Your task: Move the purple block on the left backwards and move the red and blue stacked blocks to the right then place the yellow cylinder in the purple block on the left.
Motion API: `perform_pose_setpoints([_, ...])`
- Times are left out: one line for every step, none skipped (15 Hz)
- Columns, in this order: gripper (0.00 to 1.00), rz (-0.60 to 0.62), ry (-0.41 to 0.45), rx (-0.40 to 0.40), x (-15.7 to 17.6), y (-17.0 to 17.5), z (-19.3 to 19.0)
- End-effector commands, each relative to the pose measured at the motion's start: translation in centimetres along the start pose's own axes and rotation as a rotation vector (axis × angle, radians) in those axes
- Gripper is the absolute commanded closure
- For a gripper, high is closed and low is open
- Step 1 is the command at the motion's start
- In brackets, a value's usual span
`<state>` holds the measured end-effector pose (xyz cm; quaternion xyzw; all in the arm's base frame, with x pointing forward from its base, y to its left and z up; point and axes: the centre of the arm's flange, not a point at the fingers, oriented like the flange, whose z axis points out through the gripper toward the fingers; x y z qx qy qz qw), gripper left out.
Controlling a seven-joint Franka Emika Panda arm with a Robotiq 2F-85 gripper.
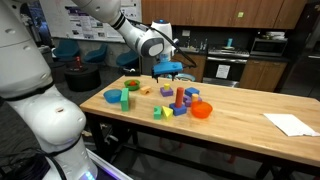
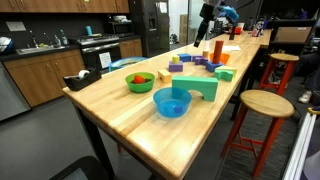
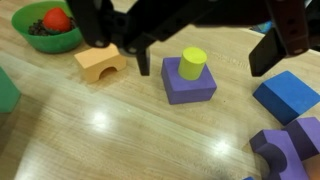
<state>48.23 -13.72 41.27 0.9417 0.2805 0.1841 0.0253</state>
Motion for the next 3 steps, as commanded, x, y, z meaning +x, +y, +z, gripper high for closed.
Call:
perform_pose_setpoints([0.0, -0.002, 0.001, 0.0, 0.08, -0.06, 0.0])
perform_pose_setpoints([0.0, -0.003, 0.001, 0.001, 0.13, -0.11, 0.01])
perform_pose_setpoints([0.0, -0.004, 0.001, 0.001, 0.15, -0.12, 0.01])
